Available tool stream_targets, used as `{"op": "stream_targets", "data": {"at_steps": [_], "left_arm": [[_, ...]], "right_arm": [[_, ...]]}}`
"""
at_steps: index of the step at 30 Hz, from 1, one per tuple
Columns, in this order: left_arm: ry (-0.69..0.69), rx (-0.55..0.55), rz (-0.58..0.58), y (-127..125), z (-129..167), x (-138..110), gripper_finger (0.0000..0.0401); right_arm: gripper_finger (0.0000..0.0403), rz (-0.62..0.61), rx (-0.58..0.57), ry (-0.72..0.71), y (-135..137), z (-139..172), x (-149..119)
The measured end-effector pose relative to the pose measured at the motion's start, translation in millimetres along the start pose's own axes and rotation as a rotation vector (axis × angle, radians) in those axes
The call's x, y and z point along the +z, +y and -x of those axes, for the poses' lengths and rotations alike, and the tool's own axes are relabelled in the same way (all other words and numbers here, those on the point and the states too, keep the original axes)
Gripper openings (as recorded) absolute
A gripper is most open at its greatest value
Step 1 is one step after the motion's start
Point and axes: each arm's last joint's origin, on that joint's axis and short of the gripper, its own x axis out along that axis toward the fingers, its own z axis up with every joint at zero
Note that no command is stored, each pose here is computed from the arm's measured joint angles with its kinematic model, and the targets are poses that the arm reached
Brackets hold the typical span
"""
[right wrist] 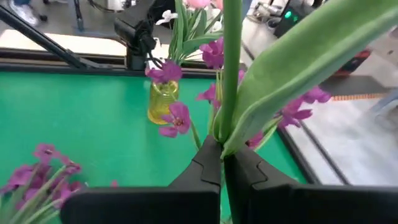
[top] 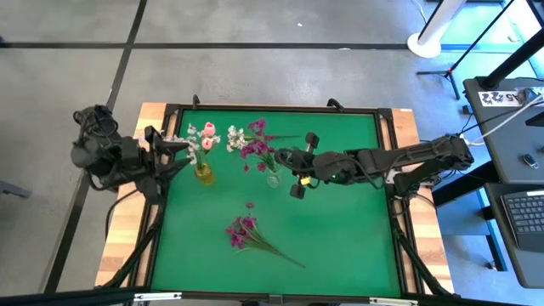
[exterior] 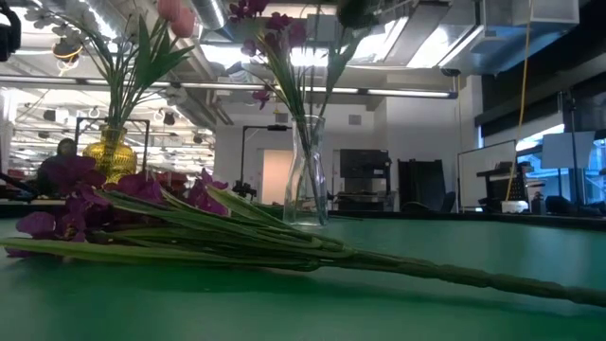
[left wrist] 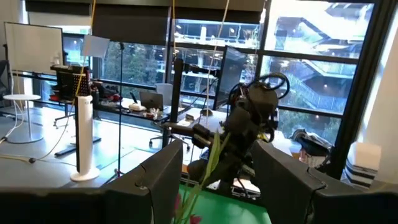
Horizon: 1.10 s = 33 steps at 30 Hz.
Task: Sort flowers into vase by color
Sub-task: Put the black flower into the transparent vase
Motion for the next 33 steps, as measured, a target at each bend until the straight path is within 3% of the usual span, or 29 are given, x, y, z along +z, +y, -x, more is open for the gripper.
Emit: {"op": "stream_targets", "data": {"at_steps": [8, 12, 25, 33], "left_arm": [[0.014, -0.005, -0.008, -1.5, -0.4, -3.3, 0.019], [0.014, -0.005, -0.008, -1.6, -0.4, -3.4, 0.019], [0.024, -0.003, -0.004, -1.7, -0.3, -5.3, 0.019], [0.026, -0.001, -0.008, -1.6, -0.3, -5.7, 0.019]], "right_arm": [[0.0015, -0.101, 0.108, 0.09, -4.8, -22.3, -12.4], [0.0053, -0.149, 0.155, 0.118, -5.1, -24.7, -15.1], [0.0222, -0.124, 0.134, 0.173, -6.4, -21.8, -20.1], [0.0248, -0.151, 0.117, 0.298, -19.4, 5.3, -9.6]]}}
